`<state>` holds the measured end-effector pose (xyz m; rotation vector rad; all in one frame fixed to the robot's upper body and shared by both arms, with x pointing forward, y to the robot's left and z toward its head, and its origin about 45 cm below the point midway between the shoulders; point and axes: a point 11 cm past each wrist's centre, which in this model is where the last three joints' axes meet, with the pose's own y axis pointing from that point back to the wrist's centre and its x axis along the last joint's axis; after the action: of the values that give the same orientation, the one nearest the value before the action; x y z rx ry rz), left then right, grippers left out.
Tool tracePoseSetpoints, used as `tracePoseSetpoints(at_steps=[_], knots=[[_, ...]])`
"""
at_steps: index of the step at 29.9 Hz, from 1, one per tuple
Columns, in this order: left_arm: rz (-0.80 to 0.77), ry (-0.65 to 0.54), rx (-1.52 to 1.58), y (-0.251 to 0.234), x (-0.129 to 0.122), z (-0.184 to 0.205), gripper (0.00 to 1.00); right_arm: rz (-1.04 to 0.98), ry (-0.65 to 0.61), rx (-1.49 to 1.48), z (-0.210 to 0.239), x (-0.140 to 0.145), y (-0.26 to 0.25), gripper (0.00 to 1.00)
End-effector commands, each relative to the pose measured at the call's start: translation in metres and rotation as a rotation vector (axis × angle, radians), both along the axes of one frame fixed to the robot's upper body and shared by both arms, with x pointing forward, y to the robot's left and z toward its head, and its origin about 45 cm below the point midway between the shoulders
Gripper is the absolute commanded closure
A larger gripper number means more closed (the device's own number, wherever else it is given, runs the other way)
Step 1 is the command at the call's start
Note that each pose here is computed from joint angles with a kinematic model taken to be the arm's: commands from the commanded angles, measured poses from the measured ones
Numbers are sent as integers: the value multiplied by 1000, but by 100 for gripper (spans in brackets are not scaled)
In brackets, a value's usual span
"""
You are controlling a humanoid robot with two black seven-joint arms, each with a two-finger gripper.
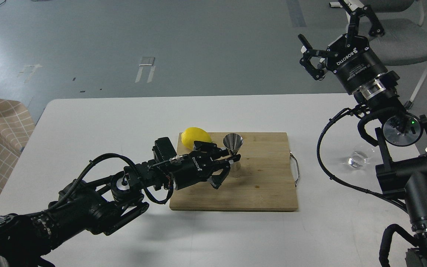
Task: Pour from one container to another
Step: 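Adjust the jigger upright on the board with the left gripper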
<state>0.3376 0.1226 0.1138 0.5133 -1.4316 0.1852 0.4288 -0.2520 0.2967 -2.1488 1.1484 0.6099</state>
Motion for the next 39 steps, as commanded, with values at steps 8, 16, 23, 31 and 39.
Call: tracePoseSetpoints(at_steps=[8, 16, 23, 31, 39], knots=[[19, 5, 19, 7, 3, -5, 95, 0, 0, 0, 0, 0, 0, 0], [39, 4, 28, 10, 5, -7, 95, 0, 0, 0, 0, 0, 0, 0], [40, 4, 26, 9, 5, -7, 94, 0, 1, 0, -1, 0, 0, 0], [58, 12, 26, 9, 3, -11, 91, 1, 2, -1, -1, 0, 0, 0], [59, 12, 23, 8, 3, -11, 85, 1, 2, -1, -1, 0, 0, 0]])
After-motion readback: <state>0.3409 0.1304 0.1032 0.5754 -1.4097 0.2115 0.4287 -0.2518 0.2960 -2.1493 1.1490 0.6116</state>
